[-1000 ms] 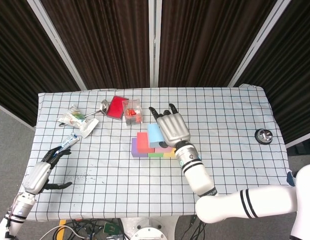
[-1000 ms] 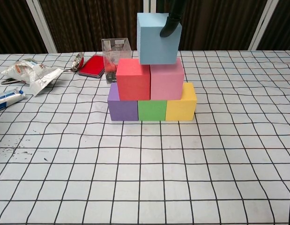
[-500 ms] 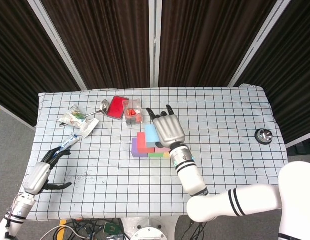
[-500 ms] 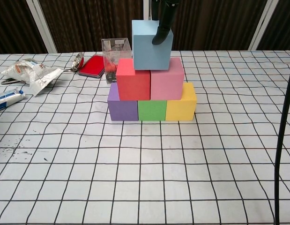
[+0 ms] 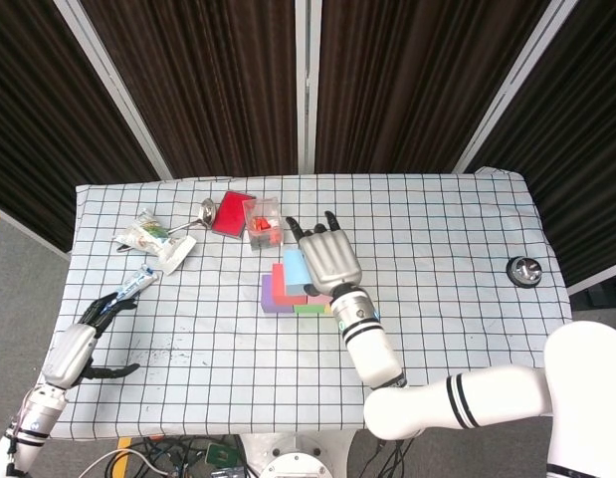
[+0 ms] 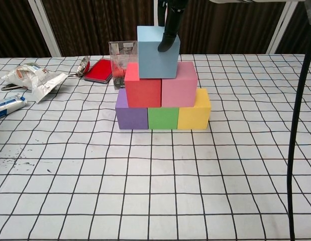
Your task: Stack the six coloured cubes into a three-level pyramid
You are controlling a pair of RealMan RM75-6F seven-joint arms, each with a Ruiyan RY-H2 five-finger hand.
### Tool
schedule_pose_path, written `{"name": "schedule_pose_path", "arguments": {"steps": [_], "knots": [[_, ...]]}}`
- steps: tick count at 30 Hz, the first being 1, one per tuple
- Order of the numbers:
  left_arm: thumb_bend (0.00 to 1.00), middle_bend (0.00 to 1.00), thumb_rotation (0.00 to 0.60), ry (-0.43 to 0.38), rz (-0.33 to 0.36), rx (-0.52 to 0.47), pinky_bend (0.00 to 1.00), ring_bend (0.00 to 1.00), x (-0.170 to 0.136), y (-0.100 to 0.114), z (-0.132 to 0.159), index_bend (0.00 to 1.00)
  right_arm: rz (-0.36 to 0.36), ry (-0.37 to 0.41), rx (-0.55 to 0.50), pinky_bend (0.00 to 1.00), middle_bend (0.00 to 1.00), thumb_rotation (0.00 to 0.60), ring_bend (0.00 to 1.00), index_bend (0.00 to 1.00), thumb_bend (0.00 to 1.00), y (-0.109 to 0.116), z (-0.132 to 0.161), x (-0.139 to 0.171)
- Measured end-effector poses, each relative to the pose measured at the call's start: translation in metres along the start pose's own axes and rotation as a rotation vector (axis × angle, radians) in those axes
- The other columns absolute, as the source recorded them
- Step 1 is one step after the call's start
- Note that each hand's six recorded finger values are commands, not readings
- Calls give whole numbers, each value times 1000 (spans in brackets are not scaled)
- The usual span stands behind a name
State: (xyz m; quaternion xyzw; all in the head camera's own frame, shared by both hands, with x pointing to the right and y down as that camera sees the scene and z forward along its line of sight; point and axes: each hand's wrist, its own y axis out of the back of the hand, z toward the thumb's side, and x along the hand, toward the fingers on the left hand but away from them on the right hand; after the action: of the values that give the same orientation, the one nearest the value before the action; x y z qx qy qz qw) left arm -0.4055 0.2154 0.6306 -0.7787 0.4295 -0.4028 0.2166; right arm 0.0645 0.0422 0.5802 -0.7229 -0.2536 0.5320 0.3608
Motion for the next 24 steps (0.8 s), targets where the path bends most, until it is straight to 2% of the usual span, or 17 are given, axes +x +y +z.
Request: {"name": "schedule_pose_path", "arguments": {"steps": [24], "knots": [[0, 179, 600, 4, 10, -14, 62, 12, -2, 3, -5, 122, 2, -11, 10, 0, 597, 600, 224, 0, 165, -2, 4, -5]]}}
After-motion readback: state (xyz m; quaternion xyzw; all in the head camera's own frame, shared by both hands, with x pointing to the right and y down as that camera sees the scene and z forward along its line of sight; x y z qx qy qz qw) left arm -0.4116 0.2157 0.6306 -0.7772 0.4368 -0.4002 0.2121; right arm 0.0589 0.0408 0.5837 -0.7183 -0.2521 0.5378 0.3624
